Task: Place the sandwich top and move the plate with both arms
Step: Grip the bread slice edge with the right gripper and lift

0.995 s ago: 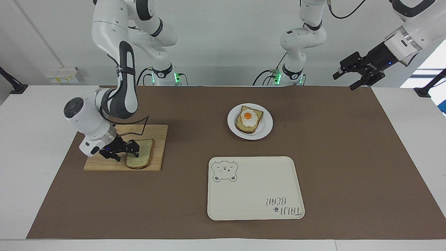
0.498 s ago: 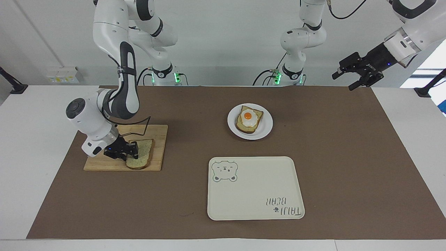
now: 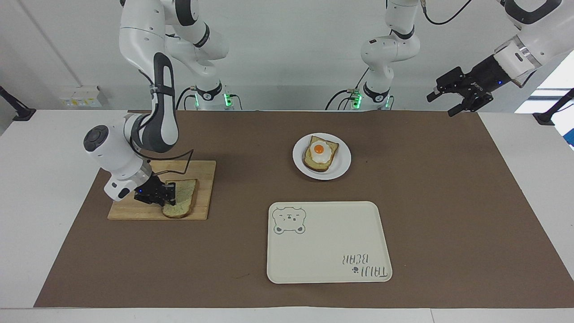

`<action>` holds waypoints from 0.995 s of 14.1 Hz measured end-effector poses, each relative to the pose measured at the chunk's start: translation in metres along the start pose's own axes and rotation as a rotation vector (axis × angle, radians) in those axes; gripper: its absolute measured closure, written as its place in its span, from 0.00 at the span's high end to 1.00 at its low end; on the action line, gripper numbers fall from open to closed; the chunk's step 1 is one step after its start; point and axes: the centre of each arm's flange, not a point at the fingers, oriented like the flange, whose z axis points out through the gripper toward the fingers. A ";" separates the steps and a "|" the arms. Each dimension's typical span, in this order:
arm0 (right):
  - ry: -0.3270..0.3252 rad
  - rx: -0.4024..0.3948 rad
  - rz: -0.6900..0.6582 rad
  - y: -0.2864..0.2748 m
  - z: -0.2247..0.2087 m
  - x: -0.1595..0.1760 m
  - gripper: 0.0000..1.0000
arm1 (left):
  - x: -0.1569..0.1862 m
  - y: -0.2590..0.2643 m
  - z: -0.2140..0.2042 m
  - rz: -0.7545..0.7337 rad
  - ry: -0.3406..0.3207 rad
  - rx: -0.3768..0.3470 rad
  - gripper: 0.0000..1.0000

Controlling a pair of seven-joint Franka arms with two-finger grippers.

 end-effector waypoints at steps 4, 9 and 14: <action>0.003 0.000 0.001 -0.001 -0.003 0.001 0.12 | 0.000 0.000 0.000 -0.001 0.000 0.000 1.00; 0.003 0.001 0.000 -0.001 -0.004 0.001 0.12 | -0.001 -0.003 -0.001 -0.020 0.001 -0.002 1.00; 0.011 -0.001 0.019 -0.001 -0.009 0.005 0.12 | -0.001 -0.004 -0.001 -0.073 0.000 -0.002 1.00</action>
